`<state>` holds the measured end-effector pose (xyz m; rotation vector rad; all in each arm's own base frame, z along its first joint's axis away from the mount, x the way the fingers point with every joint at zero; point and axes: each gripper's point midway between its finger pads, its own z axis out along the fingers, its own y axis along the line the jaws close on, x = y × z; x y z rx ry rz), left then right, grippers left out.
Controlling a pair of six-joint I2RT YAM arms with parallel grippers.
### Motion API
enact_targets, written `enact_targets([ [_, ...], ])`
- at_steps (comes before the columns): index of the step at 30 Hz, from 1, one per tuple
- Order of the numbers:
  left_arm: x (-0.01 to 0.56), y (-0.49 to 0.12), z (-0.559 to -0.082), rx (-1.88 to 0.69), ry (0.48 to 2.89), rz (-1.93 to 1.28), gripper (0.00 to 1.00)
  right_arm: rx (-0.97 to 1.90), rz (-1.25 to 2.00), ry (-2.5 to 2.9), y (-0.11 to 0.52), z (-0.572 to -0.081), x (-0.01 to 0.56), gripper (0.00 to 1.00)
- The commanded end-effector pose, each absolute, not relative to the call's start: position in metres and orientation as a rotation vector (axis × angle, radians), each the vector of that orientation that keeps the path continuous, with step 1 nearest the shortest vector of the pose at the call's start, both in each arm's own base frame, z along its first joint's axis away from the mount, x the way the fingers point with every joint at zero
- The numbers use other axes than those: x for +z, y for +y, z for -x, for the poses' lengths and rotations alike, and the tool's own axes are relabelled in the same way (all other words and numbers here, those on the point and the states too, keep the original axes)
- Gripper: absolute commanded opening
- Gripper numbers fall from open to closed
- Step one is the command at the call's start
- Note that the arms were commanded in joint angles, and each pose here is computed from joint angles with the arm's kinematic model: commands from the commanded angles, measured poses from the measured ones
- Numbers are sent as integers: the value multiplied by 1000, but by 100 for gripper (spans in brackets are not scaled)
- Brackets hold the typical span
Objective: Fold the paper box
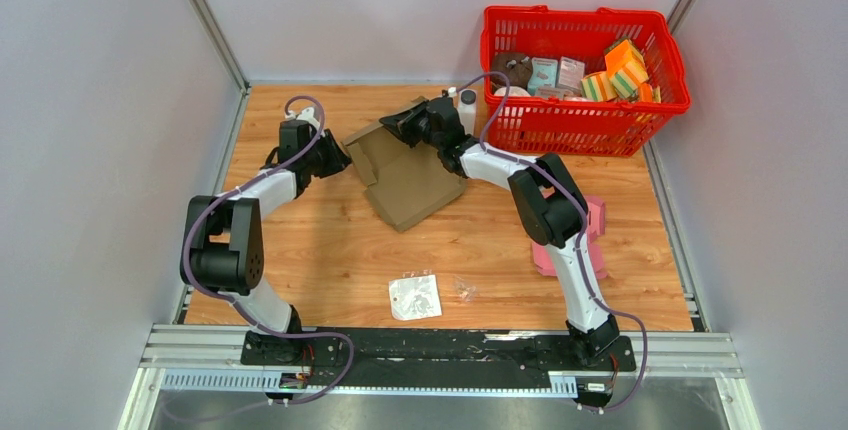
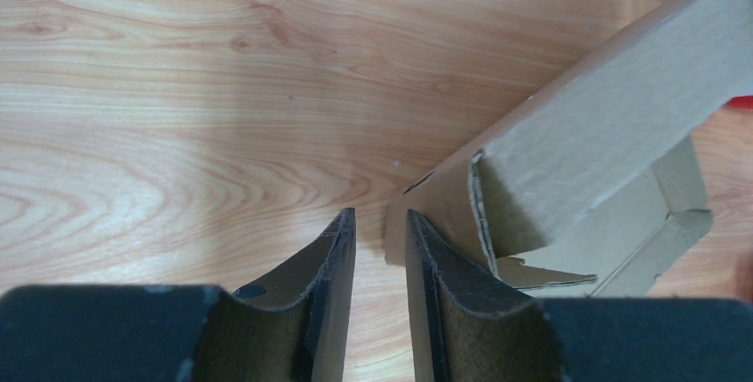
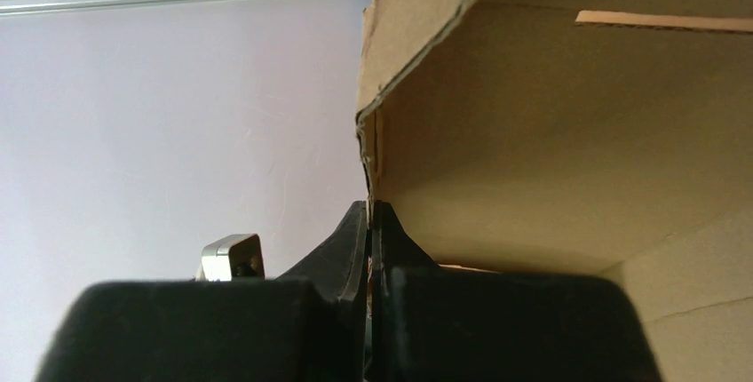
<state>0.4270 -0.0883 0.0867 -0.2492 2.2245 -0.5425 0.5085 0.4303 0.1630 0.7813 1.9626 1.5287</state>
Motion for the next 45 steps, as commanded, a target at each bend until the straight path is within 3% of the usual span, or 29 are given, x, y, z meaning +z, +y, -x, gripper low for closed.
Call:
enact_targets([
  [1, 118, -113, -451, -620, 2115, 218, 33, 1556, -868, 1950, 430, -503, 164, 0],
  [5, 121, -118, -452, -586, 2089, 214, 31, 1556, -874, 1949, 429, -499, 163, 0],
  [18, 132, -94, -404, -445, 2062, 166, 46, 1574, -805, 1912, 423, -493, 173, 0],
  [35, 140, -94, -403, -376, 2011, 158, 42, 1694, -718, 1791, 424, -489, 220, 0],
  [45, 128, -93, -397, -375, 2040, 184, 43, 1706, -742, 1806, 420, -487, 202, 0],
])
